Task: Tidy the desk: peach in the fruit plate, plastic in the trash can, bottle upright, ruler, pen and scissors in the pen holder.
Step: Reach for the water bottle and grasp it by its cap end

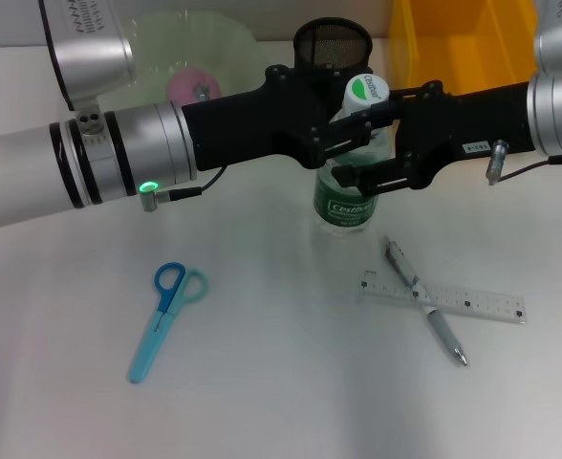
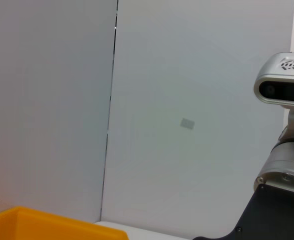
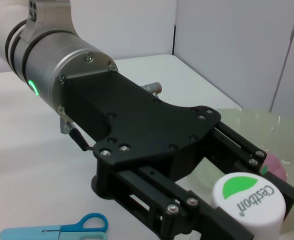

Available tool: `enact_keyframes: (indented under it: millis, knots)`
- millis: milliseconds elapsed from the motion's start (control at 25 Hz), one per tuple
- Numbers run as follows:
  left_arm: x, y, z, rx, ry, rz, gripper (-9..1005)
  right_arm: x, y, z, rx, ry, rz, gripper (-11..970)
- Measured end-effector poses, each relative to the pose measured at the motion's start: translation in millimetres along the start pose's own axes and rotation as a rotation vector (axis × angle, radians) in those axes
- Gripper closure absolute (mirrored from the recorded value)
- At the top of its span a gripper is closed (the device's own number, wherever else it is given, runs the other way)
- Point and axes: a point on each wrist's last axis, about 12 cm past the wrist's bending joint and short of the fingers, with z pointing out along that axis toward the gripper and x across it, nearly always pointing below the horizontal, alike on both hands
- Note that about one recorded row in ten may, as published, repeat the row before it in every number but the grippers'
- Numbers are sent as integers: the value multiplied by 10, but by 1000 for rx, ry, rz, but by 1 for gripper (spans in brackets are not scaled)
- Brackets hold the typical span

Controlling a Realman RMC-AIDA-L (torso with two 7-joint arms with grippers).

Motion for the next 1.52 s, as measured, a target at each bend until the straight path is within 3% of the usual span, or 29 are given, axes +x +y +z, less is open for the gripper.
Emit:
enact_keyframes:
  millis: [680,840,1280,1520]
  knots:
    - [-39,55,-64,-65,-69,-12,584,5,-8,-3,7,-2,-21,190]
    - [-40,52,-54,-61,-66,-9,734,2,-27,2,22,-5,-23,200]
    - [-49,65,-69,-73,-76,-6,890,7,-42,5,38,-8,-35,338]
    - [-54,75,-86,-88,-96,-11,887,23,-38,31,37,-4,-42,612]
